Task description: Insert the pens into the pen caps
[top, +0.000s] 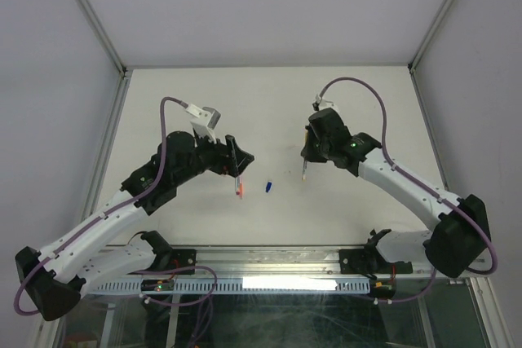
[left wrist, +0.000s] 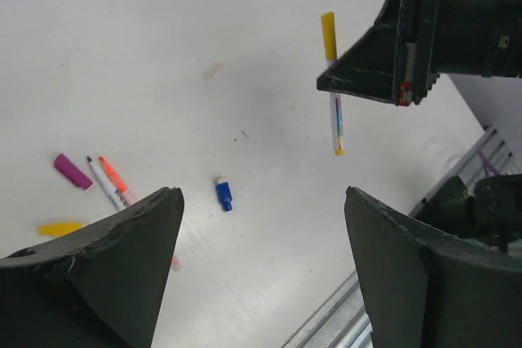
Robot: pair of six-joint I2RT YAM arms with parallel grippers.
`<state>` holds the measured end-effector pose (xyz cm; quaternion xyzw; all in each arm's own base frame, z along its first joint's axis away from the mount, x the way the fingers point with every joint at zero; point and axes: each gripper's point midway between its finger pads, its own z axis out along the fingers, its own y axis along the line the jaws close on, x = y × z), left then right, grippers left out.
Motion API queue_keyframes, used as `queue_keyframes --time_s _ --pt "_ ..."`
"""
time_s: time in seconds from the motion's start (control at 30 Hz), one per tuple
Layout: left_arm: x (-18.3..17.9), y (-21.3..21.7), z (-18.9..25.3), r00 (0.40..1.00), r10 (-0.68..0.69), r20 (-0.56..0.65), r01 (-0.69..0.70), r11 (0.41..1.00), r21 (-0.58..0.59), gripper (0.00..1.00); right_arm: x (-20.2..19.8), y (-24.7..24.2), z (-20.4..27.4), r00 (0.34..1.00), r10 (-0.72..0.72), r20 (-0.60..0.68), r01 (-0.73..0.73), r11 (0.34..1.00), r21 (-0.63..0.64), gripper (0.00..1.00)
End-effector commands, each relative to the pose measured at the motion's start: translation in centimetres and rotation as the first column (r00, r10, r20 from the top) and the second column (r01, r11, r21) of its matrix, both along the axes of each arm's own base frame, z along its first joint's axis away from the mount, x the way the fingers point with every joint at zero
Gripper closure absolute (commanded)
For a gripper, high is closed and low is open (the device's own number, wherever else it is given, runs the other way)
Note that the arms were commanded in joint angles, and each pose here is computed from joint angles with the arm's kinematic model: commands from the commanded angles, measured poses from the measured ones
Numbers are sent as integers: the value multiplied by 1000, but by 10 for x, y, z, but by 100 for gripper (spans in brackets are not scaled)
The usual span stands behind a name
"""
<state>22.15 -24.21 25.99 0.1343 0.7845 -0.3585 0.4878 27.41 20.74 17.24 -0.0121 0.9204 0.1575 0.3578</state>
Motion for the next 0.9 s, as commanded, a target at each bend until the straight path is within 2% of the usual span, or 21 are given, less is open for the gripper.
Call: queue_keyframes --time_s 0.0,0.1,0.33,0.5,0.73,0.87 --pt "12 17 -9 993 115 -27 -114 993 34 15 -12 -13 -41 994 17 -109 -26 997 -77 98" --pt "13 22 -14 990 135 -35 -133 990 37 10 -13 -20 -68 986 -4 -169 -20 990 -140 96" --pt "13 27 -18 989 143 -44 -141 989 50 9 -2 -28 -104 975 -59 -215 10 975 -221 89" --pt "13 28 -22 988 146 -52 -143 988 56 9 5 -30 -124 966 -71 -247 12 972 -233 86" --pt "10 32 -28 986 156 -64 -152 987 57 9 9 -32 -145 954 -80 -288 5 967 -254 72" --pt "9 34 -31 984 165 -71 -161 985 54 9 9 -33 -148 952 -84 -293 7 966 -257 68"
